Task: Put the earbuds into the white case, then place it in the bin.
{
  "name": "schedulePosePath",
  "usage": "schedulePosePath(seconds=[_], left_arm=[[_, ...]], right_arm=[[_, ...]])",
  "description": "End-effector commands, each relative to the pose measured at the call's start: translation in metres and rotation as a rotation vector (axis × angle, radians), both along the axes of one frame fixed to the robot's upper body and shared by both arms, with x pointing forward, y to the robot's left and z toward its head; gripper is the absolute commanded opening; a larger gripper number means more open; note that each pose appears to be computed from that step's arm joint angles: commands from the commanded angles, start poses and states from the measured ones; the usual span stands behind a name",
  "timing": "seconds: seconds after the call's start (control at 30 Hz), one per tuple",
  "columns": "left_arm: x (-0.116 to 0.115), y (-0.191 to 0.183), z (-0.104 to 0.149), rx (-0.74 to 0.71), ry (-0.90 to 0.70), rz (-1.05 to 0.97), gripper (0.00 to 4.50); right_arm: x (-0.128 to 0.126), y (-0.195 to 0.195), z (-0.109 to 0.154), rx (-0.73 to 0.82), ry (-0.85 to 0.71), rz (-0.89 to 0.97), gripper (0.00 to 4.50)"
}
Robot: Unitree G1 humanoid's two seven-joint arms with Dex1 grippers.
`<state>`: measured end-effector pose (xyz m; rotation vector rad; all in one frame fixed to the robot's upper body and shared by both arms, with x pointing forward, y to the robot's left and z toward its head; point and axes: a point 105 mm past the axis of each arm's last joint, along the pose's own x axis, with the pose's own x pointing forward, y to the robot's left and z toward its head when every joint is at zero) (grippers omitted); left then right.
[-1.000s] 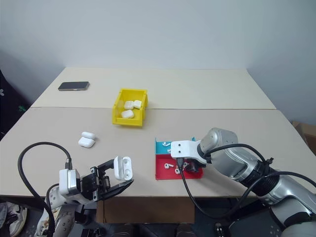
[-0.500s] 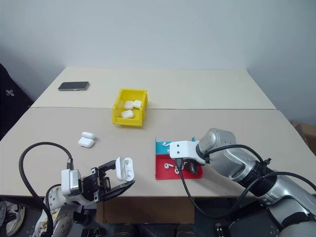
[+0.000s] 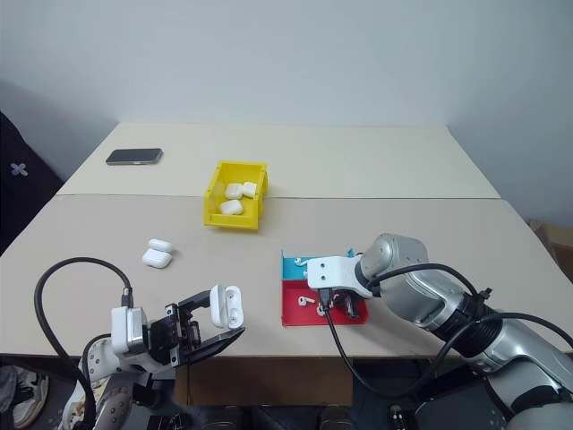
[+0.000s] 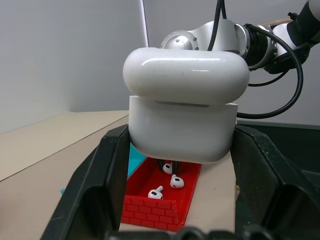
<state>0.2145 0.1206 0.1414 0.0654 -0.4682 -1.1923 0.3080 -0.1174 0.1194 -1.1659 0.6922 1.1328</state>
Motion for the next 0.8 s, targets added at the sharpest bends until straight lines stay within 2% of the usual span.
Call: schedulePosePath(seconds=[0.03,0.17,0.33,0.47,0.57,0.63,0.8], left_arm=[[-0.002,0.0,0.007,-0.004,-0.029,-0.005,2.76],[-0.002,-0.001,0.007,-0.003,-0.026,-0.007,2.76],[0.002,-0.003,0.016,-0.029,-0.052,-0.027,2.76],[0.008,-0.005,0.028,-0.057,-0.067,-0.036,2.76],[0.019,-0.01,0.044,-0.112,-0.106,-0.051,2.76],[0.027,-0.014,0.053,-0.143,-0.12,-0.065,2.76],[0.04,-0.026,0.064,-0.15,-0.147,-0.126,2.76]], right_arm=[[0.0,-0.002,0.006,0.01,-0.017,-0.005,1.09],[-0.001,-0.001,0.011,0.02,-0.036,-0.007,1.09],[-0.011,-0.007,0.059,0.137,-0.119,-0.027,1.09],[-0.018,-0.01,0.111,0.356,-0.228,-0.043,1.09],[-0.023,-0.007,0.163,0.696,-0.4,0.01,1.09],[-0.031,-0.007,0.187,0.89,-0.535,0.094,1.09],[-0.046,0.004,0.206,1.186,-0.587,0.168,1.09]])
